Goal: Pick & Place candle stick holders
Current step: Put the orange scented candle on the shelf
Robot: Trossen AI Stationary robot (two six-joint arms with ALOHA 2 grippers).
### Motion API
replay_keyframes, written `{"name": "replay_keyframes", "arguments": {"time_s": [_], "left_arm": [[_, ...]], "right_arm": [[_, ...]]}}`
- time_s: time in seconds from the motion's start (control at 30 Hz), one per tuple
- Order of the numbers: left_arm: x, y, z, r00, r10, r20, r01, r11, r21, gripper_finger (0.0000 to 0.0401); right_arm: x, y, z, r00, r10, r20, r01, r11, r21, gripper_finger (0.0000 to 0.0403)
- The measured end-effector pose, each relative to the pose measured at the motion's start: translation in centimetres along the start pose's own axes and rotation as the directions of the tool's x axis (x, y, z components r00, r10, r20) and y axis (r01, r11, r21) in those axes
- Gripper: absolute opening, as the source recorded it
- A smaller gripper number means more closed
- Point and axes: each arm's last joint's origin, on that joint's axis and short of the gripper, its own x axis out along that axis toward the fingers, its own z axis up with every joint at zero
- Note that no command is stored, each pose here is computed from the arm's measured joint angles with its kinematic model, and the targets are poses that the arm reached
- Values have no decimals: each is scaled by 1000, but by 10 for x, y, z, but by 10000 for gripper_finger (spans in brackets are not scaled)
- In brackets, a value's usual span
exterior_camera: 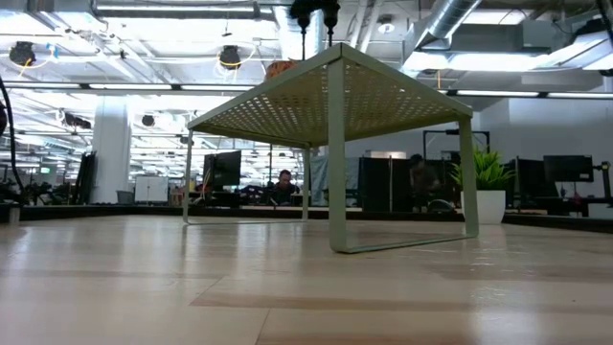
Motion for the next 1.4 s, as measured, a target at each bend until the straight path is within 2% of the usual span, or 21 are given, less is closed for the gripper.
{"name": "replay_keyframes", "arguments": {"time_s": [0.17,0.37,0.5,0.73,1.07,1.2,1.4], "left_arm": [[-9,0,3,1000,-16,16,16,1000,13,335],[-23,0,9,998,-38,57,36,999,35,335],[-38,6,12,994,19,103,-28,996,82,335],[-53,26,7,960,242,141,-259,957,127,335],[-41,48,-16,935,342,90,-353,914,198,335],[-38,59,-26,927,368,72,-375,909,184,335],[-44,64,-28,930,360,80,-368,916,160,335]], "right_arm": [[24,1,3,997,79,-26,-78,996,43,375],[40,-10,-1,995,72,-67,-66,994,92,375],[50,-10,-6,989,84,-120,-69,990,121,375],[61,-10,-9,984,91,-151,-69,987,145,375],[64,-15,-12,983,86,-163,-59,985,164,375],[71,-13,-15,978,98,-186,-67,984,164,375],[72,-16,-16,978,95,-183,-64,984,169,375]]}}
